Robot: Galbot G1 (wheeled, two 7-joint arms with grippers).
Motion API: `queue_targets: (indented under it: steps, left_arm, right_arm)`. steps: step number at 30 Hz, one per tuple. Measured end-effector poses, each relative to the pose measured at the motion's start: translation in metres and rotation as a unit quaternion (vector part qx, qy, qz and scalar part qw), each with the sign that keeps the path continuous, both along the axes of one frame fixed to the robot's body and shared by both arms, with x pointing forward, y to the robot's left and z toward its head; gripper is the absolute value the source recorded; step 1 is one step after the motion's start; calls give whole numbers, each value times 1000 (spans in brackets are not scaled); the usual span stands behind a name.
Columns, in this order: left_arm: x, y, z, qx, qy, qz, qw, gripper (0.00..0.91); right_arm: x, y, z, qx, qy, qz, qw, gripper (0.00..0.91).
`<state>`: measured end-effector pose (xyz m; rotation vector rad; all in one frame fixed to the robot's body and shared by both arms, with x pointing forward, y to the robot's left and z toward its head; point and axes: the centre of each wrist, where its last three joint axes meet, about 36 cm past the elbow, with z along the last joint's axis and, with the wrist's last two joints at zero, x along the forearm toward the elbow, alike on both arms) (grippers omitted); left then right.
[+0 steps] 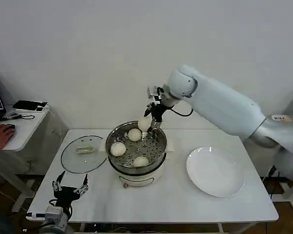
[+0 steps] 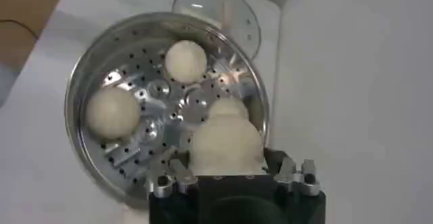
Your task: Take steamed baozi put them in steamer then cover it.
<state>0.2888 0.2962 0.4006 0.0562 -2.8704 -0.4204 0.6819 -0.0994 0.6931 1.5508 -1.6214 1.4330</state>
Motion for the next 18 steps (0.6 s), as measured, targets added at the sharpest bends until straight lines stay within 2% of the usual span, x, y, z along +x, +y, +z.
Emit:
queue_targets:
  steps: [18]
  left_arm:
    - [6, -1, -1, -2, -3, 0, 1000, 907]
  right_arm:
    - [14, 22, -47, -26, 31, -9, 999, 756]
